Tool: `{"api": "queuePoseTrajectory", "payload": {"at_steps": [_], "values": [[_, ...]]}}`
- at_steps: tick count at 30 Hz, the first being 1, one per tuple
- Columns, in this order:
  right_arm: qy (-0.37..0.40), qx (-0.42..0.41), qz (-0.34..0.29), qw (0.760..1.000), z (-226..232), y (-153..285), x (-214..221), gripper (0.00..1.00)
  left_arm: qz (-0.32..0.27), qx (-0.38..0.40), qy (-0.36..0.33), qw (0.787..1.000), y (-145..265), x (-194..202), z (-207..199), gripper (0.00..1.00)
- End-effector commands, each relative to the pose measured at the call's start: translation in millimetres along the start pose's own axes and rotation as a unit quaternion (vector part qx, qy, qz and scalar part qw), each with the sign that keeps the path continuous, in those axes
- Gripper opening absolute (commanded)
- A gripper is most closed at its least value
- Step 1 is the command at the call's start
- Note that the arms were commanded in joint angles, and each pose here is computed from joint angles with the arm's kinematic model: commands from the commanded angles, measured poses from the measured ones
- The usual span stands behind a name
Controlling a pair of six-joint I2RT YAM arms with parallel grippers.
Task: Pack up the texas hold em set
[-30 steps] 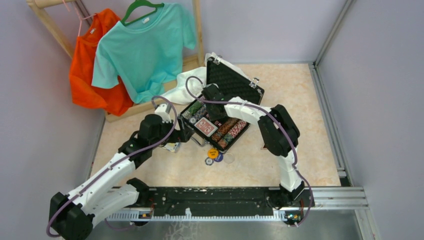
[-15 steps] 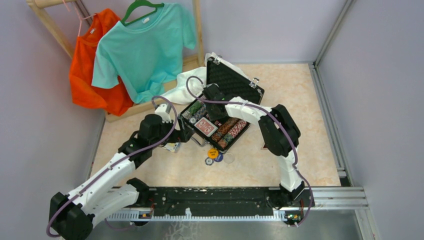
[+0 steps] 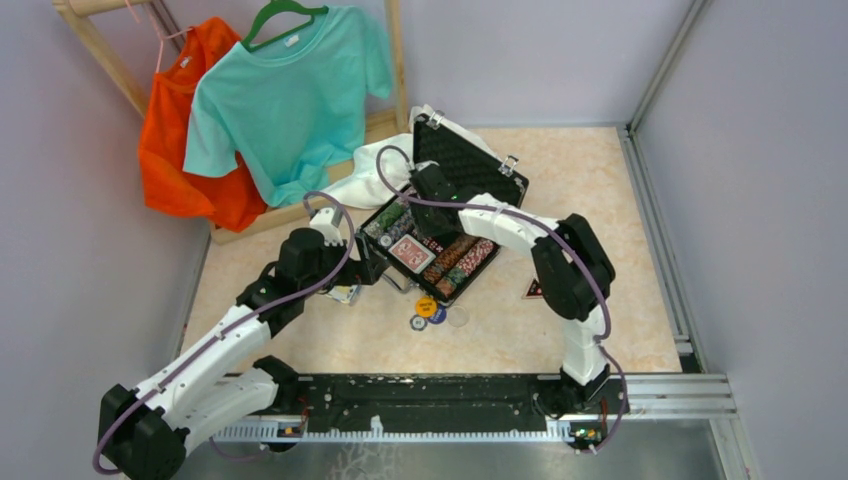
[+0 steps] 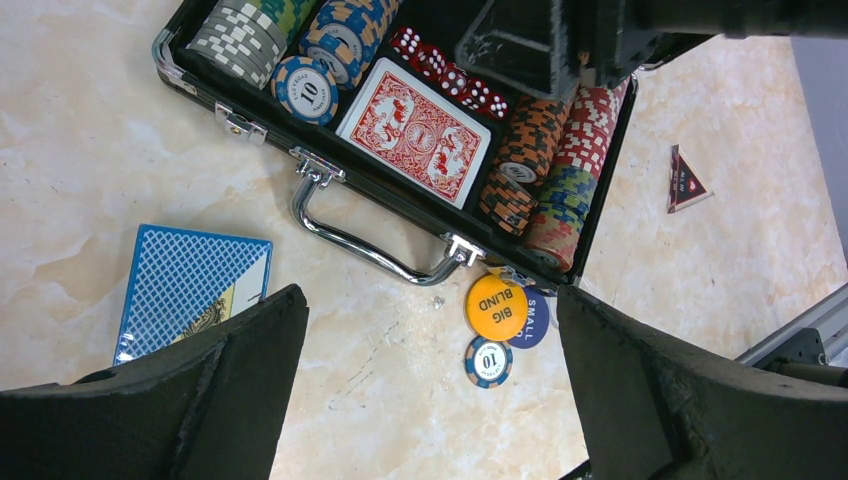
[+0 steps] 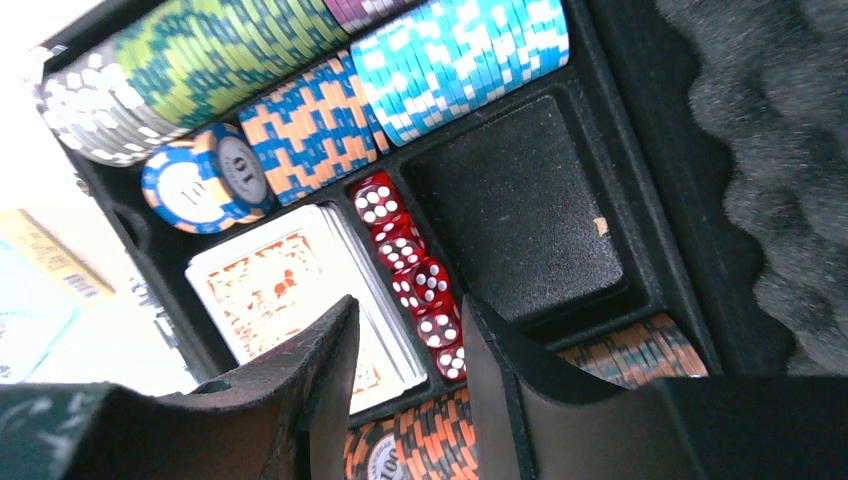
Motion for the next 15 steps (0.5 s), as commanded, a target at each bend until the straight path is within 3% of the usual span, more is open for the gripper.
{"api": "queuePoseTrajectory", "payload": {"at_steps": [1,4,7,10,13,15], "values": [[-0.008,-0.018,-0.087,0.996,0,44,-42,0.43,-0.017,0.012,-0.006,1.000,3,-15,-8,0.99],[-0.009,-0.024,-0.112,0.993,-1,67,-52,0.43,-0.023,0.001,-0.025,0.999,8,-21,-7,0.99],[-0.013,-0.031,-0.137,0.990,-3,88,-55,0.43,-0.025,-0.073,-0.032,0.997,16,-32,6,0.99],[-0.014,-0.041,-0.155,0.987,-4,106,-54,0.43,0.019,-0.168,-0.076,0.983,24,-32,28,0.99],[-0.011,-0.052,-0.157,0.986,-3,112,-49,0.46,0.074,-0.206,-0.136,0.966,24,-23,43,0.99],[-0.009,-0.056,-0.155,0.986,-3,112,-45,0.48,0.096,-0.191,-0.175,0.961,20,-19,45,0.99]]}}
Point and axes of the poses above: each gripper's point midway between its finger pads, its own y axis back along the fingers, its own z axis along the line the jaws close on, x = y × z, the point moved 5 cm from there along y, back along the fingers, and after that the axes turned 4 degrees about y, right-handed, at the moved point
